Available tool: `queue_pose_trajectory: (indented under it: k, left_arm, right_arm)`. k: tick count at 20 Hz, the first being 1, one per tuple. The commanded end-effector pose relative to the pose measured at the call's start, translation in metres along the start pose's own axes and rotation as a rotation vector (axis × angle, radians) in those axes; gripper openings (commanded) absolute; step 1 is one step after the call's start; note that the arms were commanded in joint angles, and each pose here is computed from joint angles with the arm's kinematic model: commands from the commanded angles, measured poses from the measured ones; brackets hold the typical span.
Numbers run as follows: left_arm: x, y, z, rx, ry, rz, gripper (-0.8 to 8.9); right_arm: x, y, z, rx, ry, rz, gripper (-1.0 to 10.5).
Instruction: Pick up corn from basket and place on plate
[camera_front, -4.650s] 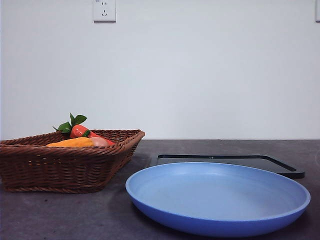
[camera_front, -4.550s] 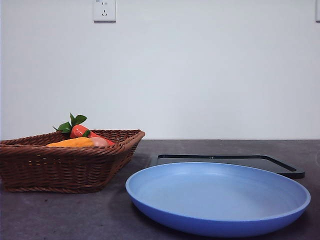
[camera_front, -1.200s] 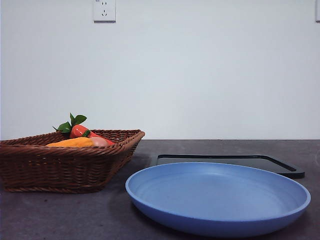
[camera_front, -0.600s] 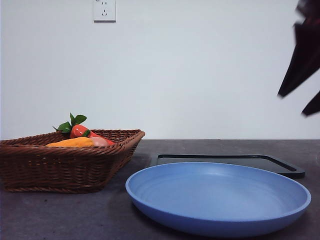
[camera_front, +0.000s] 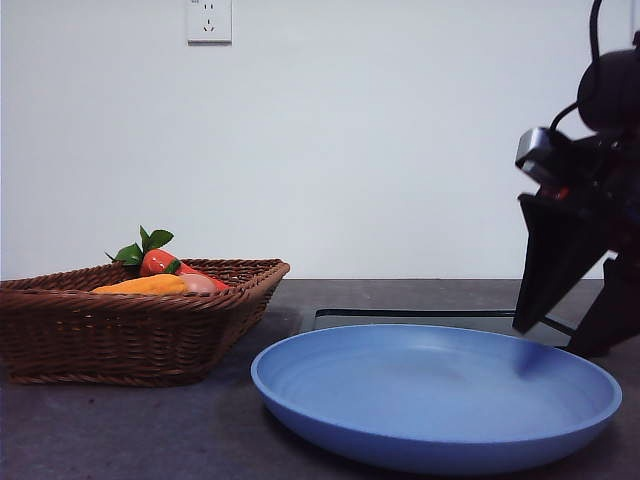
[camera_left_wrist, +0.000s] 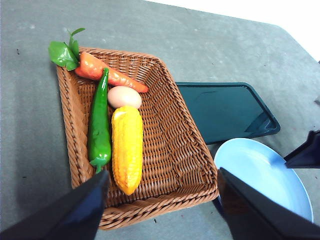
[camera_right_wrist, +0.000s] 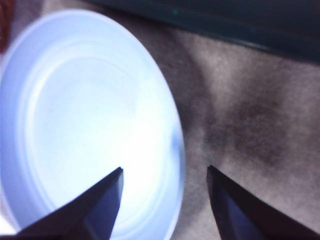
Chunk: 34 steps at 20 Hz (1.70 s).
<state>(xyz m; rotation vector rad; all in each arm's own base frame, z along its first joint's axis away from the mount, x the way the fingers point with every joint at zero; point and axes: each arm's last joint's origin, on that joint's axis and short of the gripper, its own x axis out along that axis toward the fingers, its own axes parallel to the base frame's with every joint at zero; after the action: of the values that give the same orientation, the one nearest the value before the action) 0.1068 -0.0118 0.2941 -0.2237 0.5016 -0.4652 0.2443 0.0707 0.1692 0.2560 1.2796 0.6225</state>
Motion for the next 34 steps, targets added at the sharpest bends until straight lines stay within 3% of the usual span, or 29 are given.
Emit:
queue_pose_trajectory:
  k: [1,5,8,11,17,26,31,34]
  left_arm:
    - [-0.002,-0.002,0.005,0.009,-0.018,-0.003,3.55]
    - [-0.002,-0.002,0.005,0.008,-0.018,-0.003,3.55]
    - [-0.002,-0.002,0.005,0.008,-0.017,-0.003,3.55]
    - [-0.002,-0.002,0.005,0.007,-0.016,-0.003,3.55]
    - [-0.001,-0.001,0.005,0.006,-0.010,-0.005,3.51]
    - [0.018,-0.002,0.021,0.011,0.060,-0.043,3.51]
    - [0.050,-0.004,0.036,0.043,0.116,-0.041,3.51]
    - [0.086,-0.004,0.039,0.067,0.220,0.010,3.51]
  right_arm:
    - [0.009,0.000,0.005,-0.011,0.021,-0.006,2.3]
    - [0.019,-0.001,0.004,-0.015,0.058,-0.020,1.4]
    - [0.020,-0.002,0.004,-0.018,0.060,-0.049,0.0]
    - [0.020,-0.004,0.004,-0.014,0.063,-0.098,0.0]
    - [0.011,0.001,0.002,-0.019,0.051,-0.095,0.0]
    - [-0.046,0.025,-0.009,-0.057,-0.104,-0.096,0.0]
    - [-0.080,0.038,-0.026,-0.070,-0.190,-0.100,0.0]
    - [-0.099,0.046,-0.038,-0.082,-0.253,-0.103,0.0]
